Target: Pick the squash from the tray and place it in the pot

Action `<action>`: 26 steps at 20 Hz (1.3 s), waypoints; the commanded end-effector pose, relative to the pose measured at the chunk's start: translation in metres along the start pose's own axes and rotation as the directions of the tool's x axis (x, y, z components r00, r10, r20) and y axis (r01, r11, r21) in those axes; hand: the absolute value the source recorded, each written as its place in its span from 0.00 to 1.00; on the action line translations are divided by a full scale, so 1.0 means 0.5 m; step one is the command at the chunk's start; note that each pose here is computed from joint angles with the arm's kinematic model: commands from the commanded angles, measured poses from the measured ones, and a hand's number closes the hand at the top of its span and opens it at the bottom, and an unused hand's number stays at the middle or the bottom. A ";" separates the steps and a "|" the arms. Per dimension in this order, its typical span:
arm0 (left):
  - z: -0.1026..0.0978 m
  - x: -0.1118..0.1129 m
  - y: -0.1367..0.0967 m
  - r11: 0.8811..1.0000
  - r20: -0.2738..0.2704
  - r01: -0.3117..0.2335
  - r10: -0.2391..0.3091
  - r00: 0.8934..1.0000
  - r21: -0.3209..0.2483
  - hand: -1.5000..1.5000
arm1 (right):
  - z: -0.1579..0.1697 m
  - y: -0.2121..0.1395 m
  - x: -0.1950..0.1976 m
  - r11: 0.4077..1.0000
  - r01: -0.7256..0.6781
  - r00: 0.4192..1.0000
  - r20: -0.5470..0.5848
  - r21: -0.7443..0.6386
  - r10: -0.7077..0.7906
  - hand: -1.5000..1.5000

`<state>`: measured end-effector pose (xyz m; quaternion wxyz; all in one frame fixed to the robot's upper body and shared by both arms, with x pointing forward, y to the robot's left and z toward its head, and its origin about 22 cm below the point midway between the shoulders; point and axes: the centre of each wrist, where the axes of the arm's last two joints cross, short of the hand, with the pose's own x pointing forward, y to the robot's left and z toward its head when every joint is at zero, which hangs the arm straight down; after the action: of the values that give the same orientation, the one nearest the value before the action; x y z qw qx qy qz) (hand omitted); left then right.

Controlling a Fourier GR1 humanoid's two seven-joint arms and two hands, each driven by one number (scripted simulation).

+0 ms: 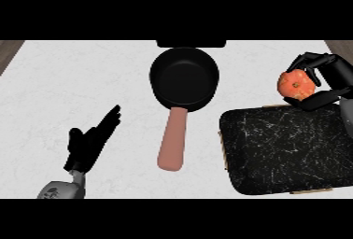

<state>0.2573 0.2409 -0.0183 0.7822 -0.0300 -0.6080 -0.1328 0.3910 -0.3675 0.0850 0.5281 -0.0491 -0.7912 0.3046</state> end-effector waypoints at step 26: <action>-0.001 0.018 -0.007 1.000 -0.038 0.007 -0.008 0.999 -0.015 0.50 | -0.375 0.261 0.370 0.774 -0.588 0.799 0.017 0.236 0.602 1.00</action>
<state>0.2552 0.2366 -0.0121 0.7863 -0.0337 -0.6004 -0.1418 0.4413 -0.1335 0.2187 0.4633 -0.1868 -0.7077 0.4996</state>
